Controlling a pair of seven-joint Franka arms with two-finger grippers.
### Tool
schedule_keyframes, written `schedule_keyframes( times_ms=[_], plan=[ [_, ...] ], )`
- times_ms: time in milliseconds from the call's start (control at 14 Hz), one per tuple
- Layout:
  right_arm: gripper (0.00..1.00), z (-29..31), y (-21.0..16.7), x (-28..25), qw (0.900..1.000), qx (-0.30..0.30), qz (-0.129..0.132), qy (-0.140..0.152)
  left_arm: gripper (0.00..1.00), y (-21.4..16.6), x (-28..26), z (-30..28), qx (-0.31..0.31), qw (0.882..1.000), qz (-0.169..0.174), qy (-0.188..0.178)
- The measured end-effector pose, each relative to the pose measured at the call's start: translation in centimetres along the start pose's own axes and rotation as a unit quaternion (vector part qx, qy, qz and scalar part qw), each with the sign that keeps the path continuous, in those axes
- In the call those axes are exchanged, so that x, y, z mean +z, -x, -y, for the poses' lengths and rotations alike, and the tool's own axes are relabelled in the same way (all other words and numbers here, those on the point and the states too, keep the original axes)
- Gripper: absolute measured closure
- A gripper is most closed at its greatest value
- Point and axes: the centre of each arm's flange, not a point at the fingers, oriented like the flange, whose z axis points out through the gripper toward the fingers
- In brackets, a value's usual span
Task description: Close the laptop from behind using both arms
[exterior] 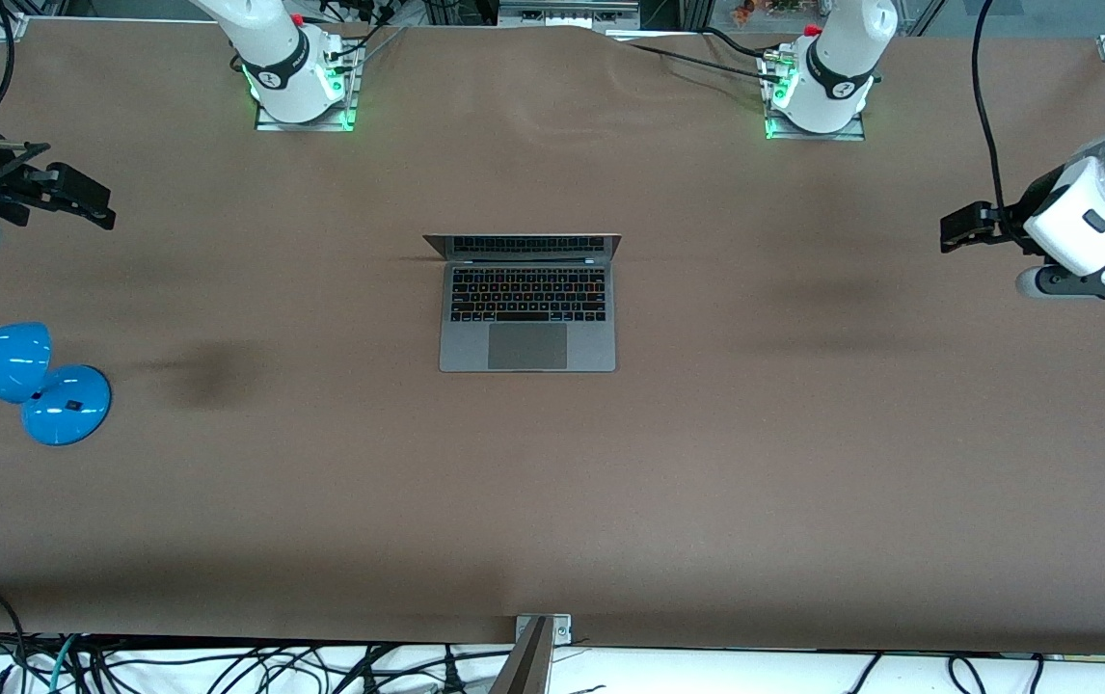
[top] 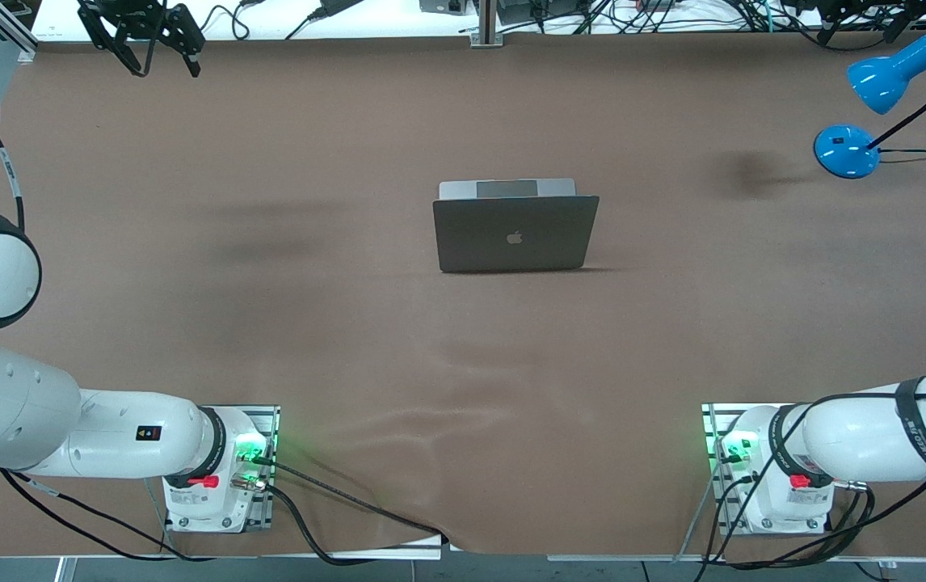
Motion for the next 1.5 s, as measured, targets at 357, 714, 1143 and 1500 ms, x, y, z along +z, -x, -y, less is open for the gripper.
schedule_keyframes(
  times_ms=[357,714,1143,1500],
  plan=[
    [0.00,0.1,0.0,0.0,1.000,0.000,0.000,-0.005,0.00,-0.3,0.5,-1.0,0.009,1.000,-0.006,0.003],
    [0.00,0.1,0.0,0.0,1.000,0.000,0.000,-0.005,0.00,-0.3,0.8,-1.2,0.011,1.000,-0.005,0.003],
    [0.00,0.1,-0.1,0.0,1.000,0.000,-0.001,-0.006,0.00,-0.3,0.8,-1.8,0.014,1.000,-0.004,0.019],
    [0.00,0.2,-0.4,0.2,1.000,0.000,-0.004,-0.006,0.00,-0.1,0.9,-1.9,0.015,1.000,0.002,0.019]
  ],
)
